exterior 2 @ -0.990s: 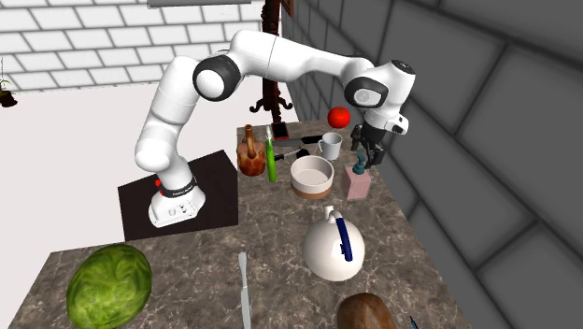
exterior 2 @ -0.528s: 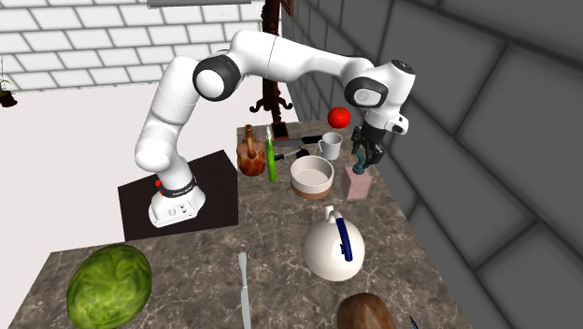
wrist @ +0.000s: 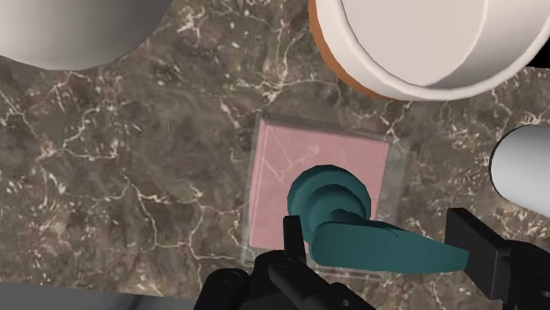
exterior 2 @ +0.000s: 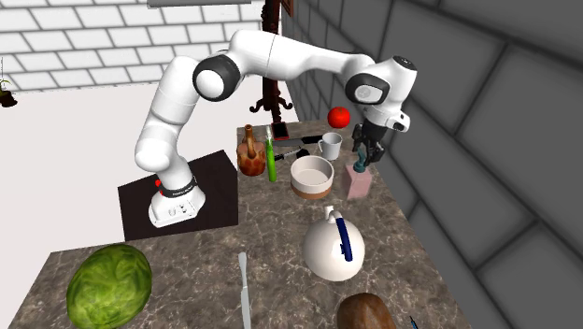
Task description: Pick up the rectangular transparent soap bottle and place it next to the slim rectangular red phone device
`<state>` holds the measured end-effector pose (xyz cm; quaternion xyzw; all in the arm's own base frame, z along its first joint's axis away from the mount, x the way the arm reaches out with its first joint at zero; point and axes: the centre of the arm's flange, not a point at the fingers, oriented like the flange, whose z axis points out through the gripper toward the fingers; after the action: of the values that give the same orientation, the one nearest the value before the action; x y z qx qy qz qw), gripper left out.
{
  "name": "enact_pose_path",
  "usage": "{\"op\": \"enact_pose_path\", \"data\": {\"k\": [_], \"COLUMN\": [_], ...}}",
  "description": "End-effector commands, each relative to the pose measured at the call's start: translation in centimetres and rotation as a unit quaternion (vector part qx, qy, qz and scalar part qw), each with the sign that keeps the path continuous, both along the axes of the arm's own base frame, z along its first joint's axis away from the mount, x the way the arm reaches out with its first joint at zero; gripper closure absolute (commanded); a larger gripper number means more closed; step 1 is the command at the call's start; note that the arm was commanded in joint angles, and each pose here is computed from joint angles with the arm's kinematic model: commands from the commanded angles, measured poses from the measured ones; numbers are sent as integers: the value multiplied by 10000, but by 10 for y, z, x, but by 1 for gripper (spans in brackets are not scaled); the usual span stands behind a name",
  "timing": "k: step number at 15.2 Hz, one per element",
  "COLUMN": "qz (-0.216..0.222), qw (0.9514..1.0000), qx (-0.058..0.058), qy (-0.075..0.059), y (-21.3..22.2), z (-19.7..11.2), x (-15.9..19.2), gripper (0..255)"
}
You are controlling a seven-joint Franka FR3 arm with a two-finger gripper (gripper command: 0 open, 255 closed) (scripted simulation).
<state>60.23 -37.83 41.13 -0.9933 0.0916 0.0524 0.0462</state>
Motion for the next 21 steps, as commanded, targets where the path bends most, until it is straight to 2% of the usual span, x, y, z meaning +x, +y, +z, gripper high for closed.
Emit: {"op": "enact_pose_path", "data": {"k": [1, 12, 21], "qz": [0, 0, 0], "qw": [10000, 10000, 10000], "qx": [0, 0, 0], "qy": [0, 0, 0], "y": [1, 1, 110], "z": [11, 69, 106], "x": [-1, -1, -30], "gripper": [255, 255, 255]}}
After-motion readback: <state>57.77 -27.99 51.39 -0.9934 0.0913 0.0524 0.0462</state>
